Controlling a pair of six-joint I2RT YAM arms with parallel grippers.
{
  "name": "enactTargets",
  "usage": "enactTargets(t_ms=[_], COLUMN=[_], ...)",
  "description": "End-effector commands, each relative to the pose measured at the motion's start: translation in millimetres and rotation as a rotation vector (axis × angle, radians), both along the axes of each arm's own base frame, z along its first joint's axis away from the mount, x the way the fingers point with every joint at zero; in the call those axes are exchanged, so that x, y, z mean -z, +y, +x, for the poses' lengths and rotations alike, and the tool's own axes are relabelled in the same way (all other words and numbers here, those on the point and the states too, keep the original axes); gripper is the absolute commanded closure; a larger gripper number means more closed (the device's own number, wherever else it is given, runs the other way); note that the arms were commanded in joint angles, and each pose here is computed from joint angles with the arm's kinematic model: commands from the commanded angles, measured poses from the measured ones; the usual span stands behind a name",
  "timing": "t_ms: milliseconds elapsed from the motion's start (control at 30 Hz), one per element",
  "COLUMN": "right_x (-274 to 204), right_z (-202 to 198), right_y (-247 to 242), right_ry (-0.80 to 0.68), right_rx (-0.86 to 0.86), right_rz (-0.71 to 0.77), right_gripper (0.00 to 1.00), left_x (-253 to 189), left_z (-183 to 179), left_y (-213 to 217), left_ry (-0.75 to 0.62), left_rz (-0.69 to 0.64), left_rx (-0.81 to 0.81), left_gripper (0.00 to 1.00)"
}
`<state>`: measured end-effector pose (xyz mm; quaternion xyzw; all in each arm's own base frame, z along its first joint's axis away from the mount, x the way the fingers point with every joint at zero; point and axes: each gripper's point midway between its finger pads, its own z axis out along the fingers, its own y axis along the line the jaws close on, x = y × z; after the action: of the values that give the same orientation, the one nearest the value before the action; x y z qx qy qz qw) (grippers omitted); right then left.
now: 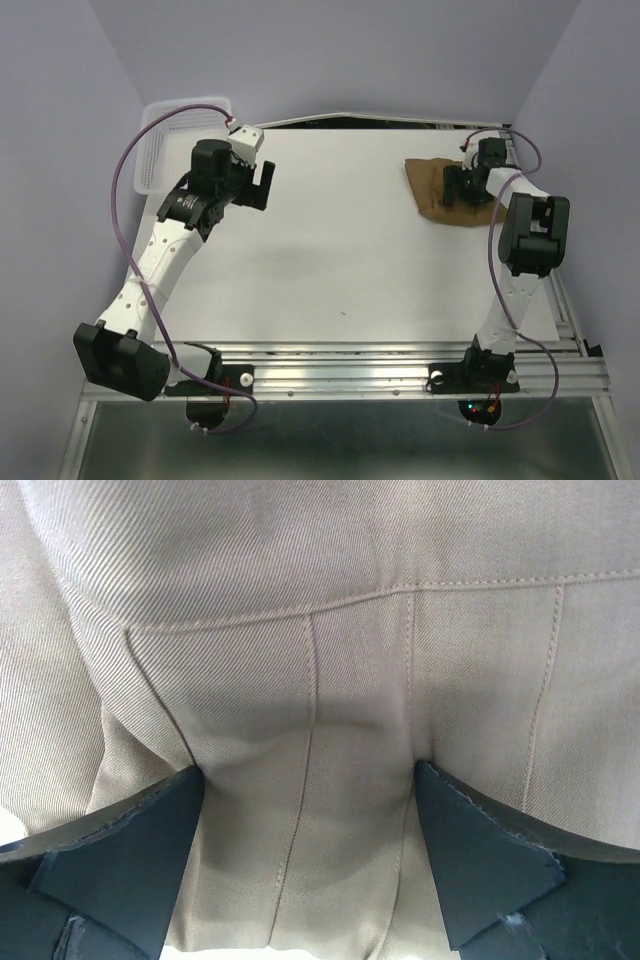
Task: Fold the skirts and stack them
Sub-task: Neatly place the folded skirt to the corner
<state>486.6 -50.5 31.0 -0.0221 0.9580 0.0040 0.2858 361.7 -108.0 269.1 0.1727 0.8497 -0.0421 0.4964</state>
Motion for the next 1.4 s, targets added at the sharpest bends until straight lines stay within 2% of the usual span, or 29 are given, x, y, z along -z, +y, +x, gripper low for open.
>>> enactTargets(t_ms=[0, 100, 133, 167, 200, 267, 333, 600, 633, 733, 867, 933, 1000, 1033, 1100, 1133, 1233, 1267, 1333, 1367], right_x=[65.7, 78.4, 69.1, 83.5, 72.4, 83.7, 74.8, 74.7, 72.6, 40.2, -44.4, -102.0, -139.8, -176.0, -208.8, -233.0, -262.9, -265.4, -235.2, -250.7], right_z=[-1.7, 16.0, 32.3, 34.0, 51.3, 59.0, 78.1, 103.0, 103.3, 111.5, 126.6, 130.5, 129.8, 126.9, 119.8, 108.8, 74.9, 63.6, 30.7, 8.9], right_y=[-12.9, -19.7, -27.2, -28.7, -31.8, -36.8, -40.8, -48.5, -48.0, -46.2, -41.6, -41.0, -39.3, -37.9, -30.0, -19.4, 3.7, 9.7, 35.1, 42.3], right_ry=[0.136, 0.132, 0.100, 0.125, 0.093, 0.102, 0.058, 0.027, 0.023, -0.037, -0.186, -0.286, -0.351, -0.416, -0.468, -0.490, -0.484, -0.471, -0.362, -0.380], right_rx=[-0.102, -0.118, -0.112, -0.110, -0.108, -0.104, -0.097, -0.041, -0.043, -0.046, -0.076, -0.077, -0.077, -0.072, -0.095, -0.115, -0.161, -0.173, -0.213, -0.220], right_rz=[-0.035, -0.036, -0.045, -0.045, -0.053, -0.045, -0.056, -0.064, -0.062, -0.057, -0.057, -0.072, -0.076, -0.081, -0.062, -0.050, 0.004, 0.028, 0.134, 0.154], right_gripper=[0.08, 0.08, 0.08, 0.08, 0.08, 0.08, 0.08, 0.08, 0.06, 0.00, 0.00, 0.00, 0.00, 0.00, 0.00, 0.00, 0.00, 0.00, 0.00, 0.00], left_x=[-2.3, 0.5, 1.0, 2.2, 4.7, 8.6, 11.9, 21.2, 20.3, 19.1, 13.1, 12.3, 11.8, 10.2, 5.4, 2.7, -1.2, 2.0, 2.2, 5.4], left_z=[-4.4, -5.9, -6.8, -7.6, -8.2, -9.7, -10.2, -8.9, -8.3, -2.6, 4.7, 9.1, 12.7, 16.2, 23.5, 25.9, 35.7, 39.4, 43.8, 45.9], left_y=[-9.8, -9.8, -9.8, -10.1, -10.1, -9.8, -8.8, -3.6, -4.2, -6.0, -13.1, -17.0, -19.7, -23.2, -29.1, -31.1, -38.1, -39.7, -41.6, -42.0], left_ry=[0.006, 0.025, 0.030, 0.035, 0.042, 0.049, 0.056, 0.072, 0.068, 0.060, 0.036, 0.012, -0.009, -0.027, -0.050, -0.056, -0.069, -0.061, -0.065, -0.060], left_rz=[-0.038, -0.033, -0.032, -0.032, -0.030, -0.027, -0.024, -0.007, -0.010, -0.012, -0.040, -0.067, -0.079, -0.091, -0.111, -0.124, -0.141, -0.141, -0.145, -0.146], left_rx=[0.050, 0.055, 0.057, 0.059, 0.061, 0.063, 0.060, 0.046, 0.046, 0.050, 0.085, 0.113, 0.122, 0.134, 0.150, 0.150, 0.169, 0.172, 0.174, 0.171], left_gripper=[0.01, 0.01, 0.01, 0.02, 0.01, 0.02, 0.02, 0.01, 0.01, 0.01, 0.02, 0.01, 0.01, 0.01, 0.01, 0.02, 0.01, 0.01, 0.01, 0.01])
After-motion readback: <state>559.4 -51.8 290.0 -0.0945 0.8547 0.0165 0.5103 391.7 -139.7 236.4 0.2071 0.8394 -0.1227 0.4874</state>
